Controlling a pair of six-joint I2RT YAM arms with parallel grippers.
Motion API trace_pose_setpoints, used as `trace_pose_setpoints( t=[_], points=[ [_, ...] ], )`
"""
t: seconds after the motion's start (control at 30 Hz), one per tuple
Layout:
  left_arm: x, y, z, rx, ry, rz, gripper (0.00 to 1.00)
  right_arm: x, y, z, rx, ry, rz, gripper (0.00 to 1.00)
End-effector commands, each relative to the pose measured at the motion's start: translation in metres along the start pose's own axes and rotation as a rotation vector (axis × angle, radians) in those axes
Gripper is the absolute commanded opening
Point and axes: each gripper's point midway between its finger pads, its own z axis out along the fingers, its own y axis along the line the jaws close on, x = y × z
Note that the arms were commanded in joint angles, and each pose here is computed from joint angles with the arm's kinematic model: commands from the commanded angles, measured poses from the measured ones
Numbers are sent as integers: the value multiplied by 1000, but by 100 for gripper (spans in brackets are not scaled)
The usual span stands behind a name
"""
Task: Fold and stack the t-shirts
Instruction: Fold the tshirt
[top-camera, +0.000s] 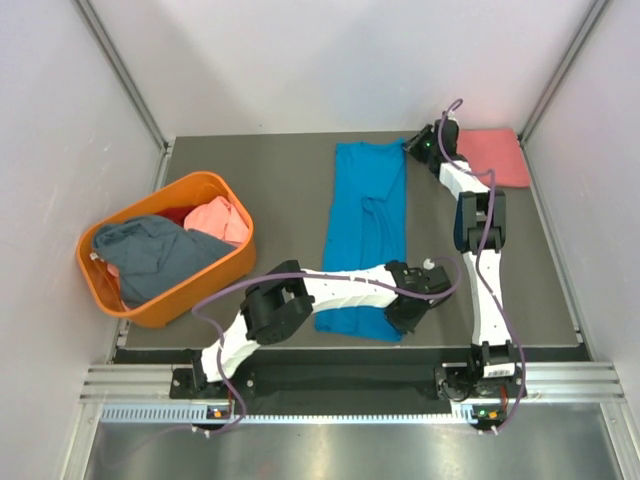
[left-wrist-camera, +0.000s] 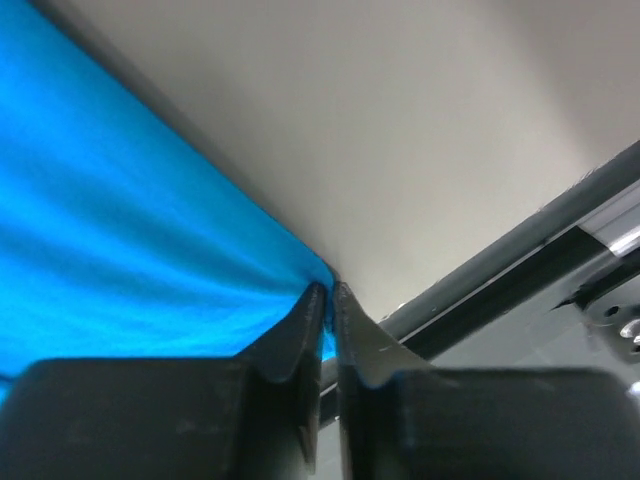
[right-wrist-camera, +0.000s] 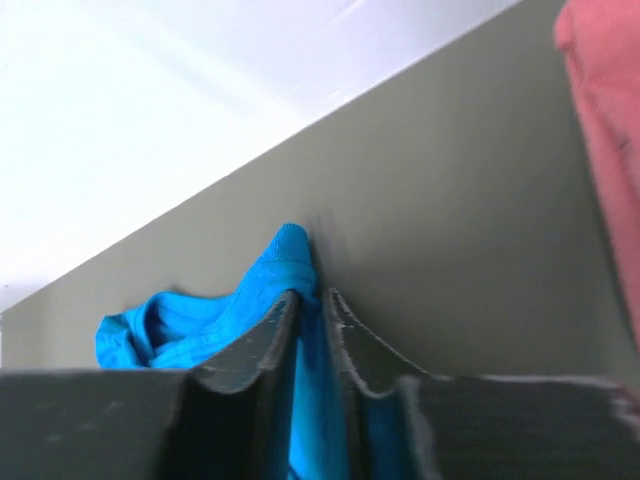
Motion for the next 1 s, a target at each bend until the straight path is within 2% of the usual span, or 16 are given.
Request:
trace_pose_setpoints(
  t=[0.0, 0.07, 0.13, 0.27, 0.3, 0.43, 0.57, 0.7, 0.77, 0.8, 0.97],
  points=[
    [-22, -6, -5, 62, -36, -17, 19, -45, 13, -7, -19, -115, -54, 18],
    [-23, -6, -11, 70, -39, -13, 26, -52, 17, -17, -28, -112, -52, 29],
    [-26, -7, -24, 87, -48, 10, 28, -61, 17, -36, -10, -107, -49, 38],
    [-26, 0, -53, 56, -62, 28, 28, -71, 24, -77, 48, -98, -104, 42],
    [-31, 2, -68, 53, -99, 31, 28, -92, 15, -100, 83, -124, -112, 42],
    [-32, 21, -103, 1, -178, 44, 28, -98, 18, -155, 159, -92, -128, 44],
    [-14, 51, -120, -28, -195, -12, 28, -89, 25, -206, 214, -61, -135, 43],
    [-3, 71, -132, -27, -223, -49, 28, -44, 25, -253, 228, 43, -114, 42],
    [0, 89, -140, -35, -238, -90, 28, 1, 13, -268, 267, 147, -108, 38],
    [1, 97, -141, -33, -241, -116, 28, 1, 18, -280, 258, 138, -117, 36],
    [19, 153, -128, -41, -192, -254, 24, 86, 37, -311, 204, 301, -201, 14]
  ],
)
